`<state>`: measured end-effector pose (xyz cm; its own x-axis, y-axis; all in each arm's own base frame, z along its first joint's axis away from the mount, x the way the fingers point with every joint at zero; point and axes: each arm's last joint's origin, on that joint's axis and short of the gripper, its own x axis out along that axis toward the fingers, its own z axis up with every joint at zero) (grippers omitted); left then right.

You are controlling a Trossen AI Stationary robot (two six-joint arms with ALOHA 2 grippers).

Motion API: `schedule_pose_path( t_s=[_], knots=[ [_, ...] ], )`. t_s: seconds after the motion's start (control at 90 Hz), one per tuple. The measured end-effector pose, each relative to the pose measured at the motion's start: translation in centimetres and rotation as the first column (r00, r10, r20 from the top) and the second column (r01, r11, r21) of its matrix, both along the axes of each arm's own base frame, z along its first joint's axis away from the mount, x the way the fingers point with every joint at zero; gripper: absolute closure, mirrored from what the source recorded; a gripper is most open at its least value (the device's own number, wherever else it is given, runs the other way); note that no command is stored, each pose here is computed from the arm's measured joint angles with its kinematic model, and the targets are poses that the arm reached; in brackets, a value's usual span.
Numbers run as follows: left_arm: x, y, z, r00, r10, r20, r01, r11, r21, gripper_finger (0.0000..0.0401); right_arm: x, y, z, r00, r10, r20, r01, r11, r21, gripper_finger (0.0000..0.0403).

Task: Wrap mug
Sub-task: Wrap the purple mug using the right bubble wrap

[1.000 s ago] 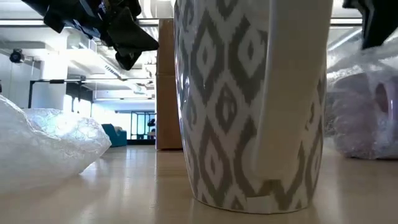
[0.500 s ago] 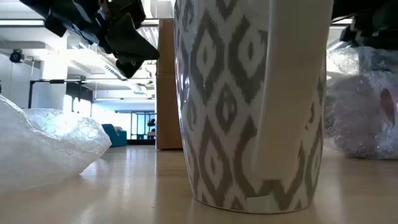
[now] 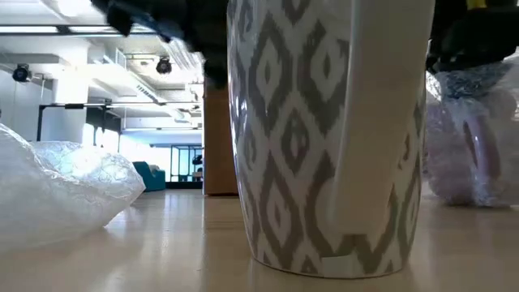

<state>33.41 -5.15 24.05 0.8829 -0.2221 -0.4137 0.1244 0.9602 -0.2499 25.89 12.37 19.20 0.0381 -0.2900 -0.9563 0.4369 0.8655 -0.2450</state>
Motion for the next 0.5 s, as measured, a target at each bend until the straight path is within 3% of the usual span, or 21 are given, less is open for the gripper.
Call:
schedule_pose_path(
  t_s=[0.144, 0.311, 0.5],
  knots=[
    [2.2, -0.3, -0.4, 0.996, -0.022, -0.089, 0.027, 0.998, 0.061, 0.0401, 0.0, 0.0, 0.0, 0.999, -0.03, 0.01, 0.03, 1.0, 0.0, 0.04],
    [2.8, -0.4, -0.1, 0.995, -0.028, -0.099, 0.036, 0.996, 0.078, 0.0401, 0.0, 0.0, 0.0, 0.996, -0.093, 0.015, 0.093, 0.995, 0.024, 0.0396],
    [2.5, -0.4, -0.3, 0.994, -0.032, -0.109, 0.04, 0.996, 0.079, 0.0401, -0.9, -0.1, 0.8, 0.993, -0.117, -0.019, 0.118, 0.991, 0.055, 0.0342]
  ],
)
